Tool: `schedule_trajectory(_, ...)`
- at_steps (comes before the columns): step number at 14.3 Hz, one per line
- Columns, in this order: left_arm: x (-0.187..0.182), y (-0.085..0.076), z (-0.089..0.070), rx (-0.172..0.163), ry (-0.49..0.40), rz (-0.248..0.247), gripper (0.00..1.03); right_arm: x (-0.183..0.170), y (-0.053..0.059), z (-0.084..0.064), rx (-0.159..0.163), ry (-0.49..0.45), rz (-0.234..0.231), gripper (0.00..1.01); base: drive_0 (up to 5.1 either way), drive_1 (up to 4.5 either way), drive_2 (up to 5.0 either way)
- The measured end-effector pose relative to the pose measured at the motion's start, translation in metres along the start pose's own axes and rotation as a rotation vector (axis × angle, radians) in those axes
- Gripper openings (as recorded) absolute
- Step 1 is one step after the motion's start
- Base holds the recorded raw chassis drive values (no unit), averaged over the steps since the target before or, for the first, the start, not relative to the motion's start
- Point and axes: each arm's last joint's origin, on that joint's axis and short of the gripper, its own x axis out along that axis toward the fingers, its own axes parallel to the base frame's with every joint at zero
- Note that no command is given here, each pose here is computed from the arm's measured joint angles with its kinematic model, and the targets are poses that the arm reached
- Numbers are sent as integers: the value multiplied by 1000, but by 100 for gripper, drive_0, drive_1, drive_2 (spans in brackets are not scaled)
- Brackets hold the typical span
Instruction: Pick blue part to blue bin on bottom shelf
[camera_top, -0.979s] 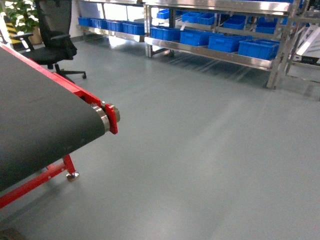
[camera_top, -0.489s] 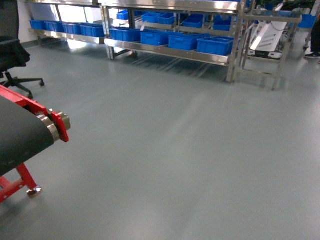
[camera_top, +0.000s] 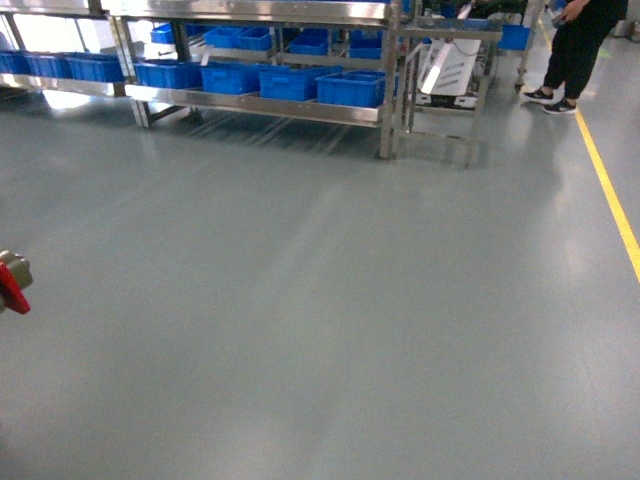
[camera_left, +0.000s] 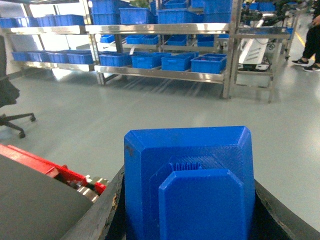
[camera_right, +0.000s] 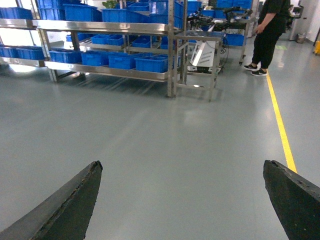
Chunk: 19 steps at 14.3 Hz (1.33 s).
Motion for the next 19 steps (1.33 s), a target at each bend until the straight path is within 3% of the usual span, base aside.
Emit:
schedule_trajectory(13, 0, 0, 0, 0, 1, -2, 44, 0, 0, 0, 0, 0, 0, 98, -160, -160, -160)
schedule_trajectory(19, 0, 0, 0, 0, 1, -3, 44, 0, 0, 0, 0, 0, 0, 98, -14, -14, -14)
